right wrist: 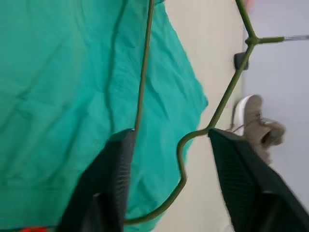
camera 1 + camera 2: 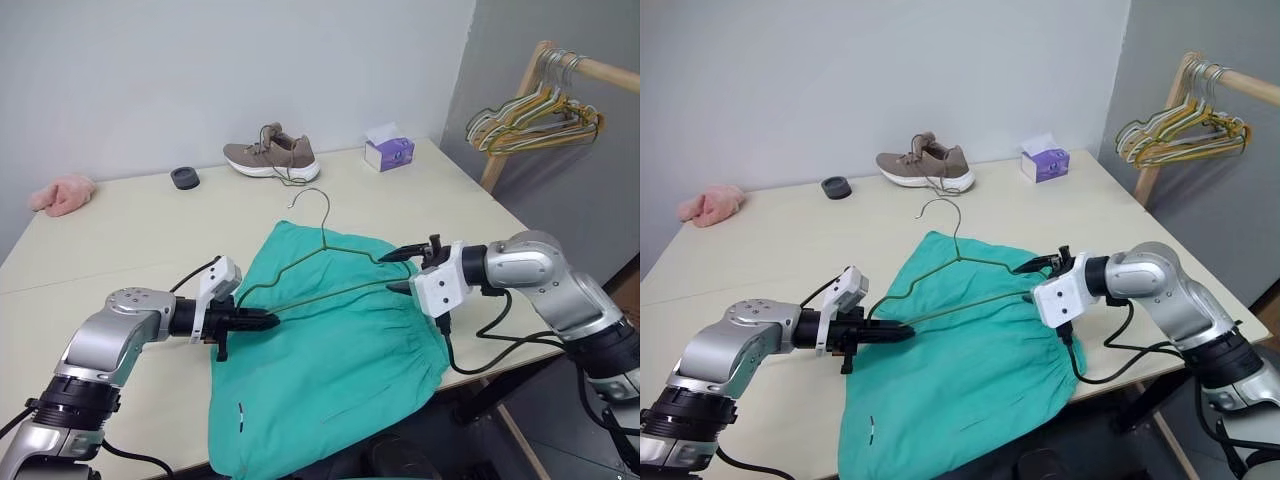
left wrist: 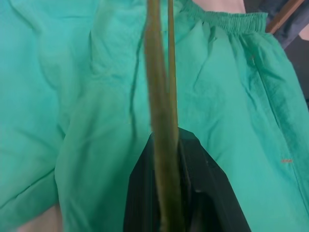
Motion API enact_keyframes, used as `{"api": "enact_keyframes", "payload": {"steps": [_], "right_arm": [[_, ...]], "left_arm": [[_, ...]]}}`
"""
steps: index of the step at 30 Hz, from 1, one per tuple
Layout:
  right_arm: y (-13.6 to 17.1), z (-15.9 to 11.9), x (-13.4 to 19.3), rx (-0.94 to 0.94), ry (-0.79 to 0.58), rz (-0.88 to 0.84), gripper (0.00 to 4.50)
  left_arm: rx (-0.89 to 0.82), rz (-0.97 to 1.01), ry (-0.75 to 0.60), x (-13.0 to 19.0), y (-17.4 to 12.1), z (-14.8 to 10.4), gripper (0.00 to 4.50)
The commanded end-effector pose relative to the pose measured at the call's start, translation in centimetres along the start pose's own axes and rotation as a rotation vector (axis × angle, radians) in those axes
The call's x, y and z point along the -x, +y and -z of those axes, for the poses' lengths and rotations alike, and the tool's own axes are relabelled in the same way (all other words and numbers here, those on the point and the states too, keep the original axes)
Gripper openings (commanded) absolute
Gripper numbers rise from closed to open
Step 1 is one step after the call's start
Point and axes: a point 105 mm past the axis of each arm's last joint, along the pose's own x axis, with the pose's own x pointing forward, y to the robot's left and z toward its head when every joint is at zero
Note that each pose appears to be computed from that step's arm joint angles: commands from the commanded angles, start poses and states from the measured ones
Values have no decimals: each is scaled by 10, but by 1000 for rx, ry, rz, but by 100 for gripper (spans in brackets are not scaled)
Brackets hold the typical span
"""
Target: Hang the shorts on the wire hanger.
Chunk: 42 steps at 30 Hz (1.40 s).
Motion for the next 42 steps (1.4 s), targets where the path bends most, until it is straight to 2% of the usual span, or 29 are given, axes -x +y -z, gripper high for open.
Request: {"api": "enact_keyframes", "payload": {"steps": [1,2,3,8,16,19,30,42], "right_arm": [[-11,0,14,-175,6,39,402],[-11,3,15,-224,23,37,435],[-8,5,14,-273,33,21,443],[11,9,4,-444,57,-103,443],[30,8,-27,-582,54,-237,443],[35,12,-34,-617,72,-257,385],[43,15,-38,-732,99,-269,12],[44,20,-27,-777,108,-238,3]], "left_arm": [[-133,-3,25,5,-5,-11,0],[-161,0,40,5,-7,-12,0],[-187,4,52,6,-9,-12,0],[-274,12,90,8,-13,-15,0],[-314,18,89,7,-17,-19,0],[-318,18,89,7,-18,-17,0],[-325,15,66,5,-17,-12,0],[-291,-19,-14,8,-10,-20,0]]}}
